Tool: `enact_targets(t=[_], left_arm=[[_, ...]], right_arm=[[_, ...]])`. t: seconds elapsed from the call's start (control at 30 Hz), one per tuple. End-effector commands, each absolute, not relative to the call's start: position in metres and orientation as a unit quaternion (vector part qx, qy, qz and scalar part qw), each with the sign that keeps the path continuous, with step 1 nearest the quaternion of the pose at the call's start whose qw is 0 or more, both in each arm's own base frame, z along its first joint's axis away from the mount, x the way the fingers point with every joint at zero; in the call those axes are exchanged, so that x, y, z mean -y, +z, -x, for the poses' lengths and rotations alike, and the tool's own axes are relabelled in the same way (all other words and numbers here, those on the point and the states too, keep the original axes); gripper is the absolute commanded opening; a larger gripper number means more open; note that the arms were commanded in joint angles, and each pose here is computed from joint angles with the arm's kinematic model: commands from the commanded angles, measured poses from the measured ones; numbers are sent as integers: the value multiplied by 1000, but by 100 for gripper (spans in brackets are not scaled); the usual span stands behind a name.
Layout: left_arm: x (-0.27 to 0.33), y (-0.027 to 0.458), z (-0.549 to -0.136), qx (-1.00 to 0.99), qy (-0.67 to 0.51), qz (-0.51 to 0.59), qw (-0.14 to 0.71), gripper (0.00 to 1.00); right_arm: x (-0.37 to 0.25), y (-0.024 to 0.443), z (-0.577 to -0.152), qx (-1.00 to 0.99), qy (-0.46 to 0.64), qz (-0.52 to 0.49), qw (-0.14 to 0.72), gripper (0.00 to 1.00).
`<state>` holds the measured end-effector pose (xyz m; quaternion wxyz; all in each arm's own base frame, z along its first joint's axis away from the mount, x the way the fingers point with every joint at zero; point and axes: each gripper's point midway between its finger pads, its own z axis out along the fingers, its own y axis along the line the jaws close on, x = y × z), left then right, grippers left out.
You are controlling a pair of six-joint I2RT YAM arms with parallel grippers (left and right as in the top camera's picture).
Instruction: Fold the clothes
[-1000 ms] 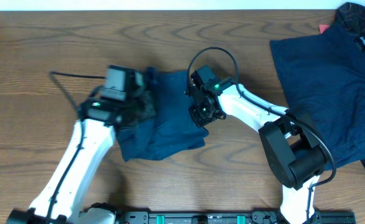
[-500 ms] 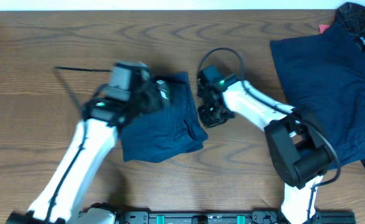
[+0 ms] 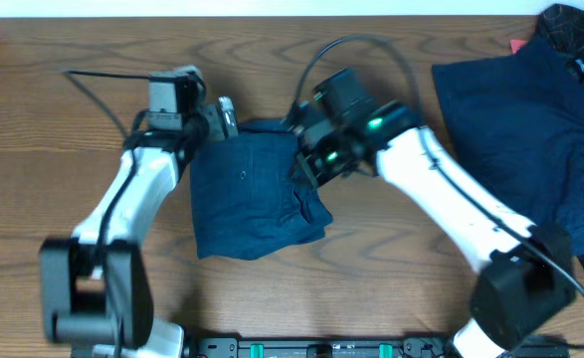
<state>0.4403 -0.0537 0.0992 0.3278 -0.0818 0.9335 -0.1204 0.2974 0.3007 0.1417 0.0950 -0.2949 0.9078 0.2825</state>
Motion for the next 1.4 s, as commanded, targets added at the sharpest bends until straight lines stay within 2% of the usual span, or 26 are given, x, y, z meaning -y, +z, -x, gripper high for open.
enact_targets(t=[0.0, 0.2, 0.33, 0.43, 0.5, 0.57, 0.67, 0.83, 1.13, 1.37], left_arm=[[49, 54, -441, -951, -98, 68, 285, 100], [33, 1, -415, -973, -81, 92, 197, 95], [19, -15, -370, -986, -67, 116, 100, 88], [17, -21, -328, -987, -59, 149, 14, 89], [19, -20, -300, -982, -56, 177, -45, 96], [29, -16, -277, -970, -74, 209, -99, 99], [45, -8, -264, -960, -112, 218, -135, 99], [47, 17, -280, -965, -130, 212, -82, 99], [45, 98, -360, -958, -172, 154, 171, 98], [43, 74, -392, -961, -157, 86, 209, 98]], right_arm=[[-325, 108, -258, -895, 303, 327, 20, 25], [-328, 43, -231, -909, 255, 323, -61, 22], [-299, -2, -242, -942, 167, 279, -86, 18], [-271, -21, -271, -961, 102, 249, -59, 18], [-253, -25, -305, -970, 65, 235, -7, 19], [-242, -20, -351, -970, 39, 230, 69, 23], [-247, 0, -395, -958, 52, 244, 140, 29], [-252, 35, -413, -957, 55, 238, 155, 34], [-246, 80, -412, -962, 51, 226, 144, 38], [-244, 91, -409, -967, 56, 202, 146, 40]])
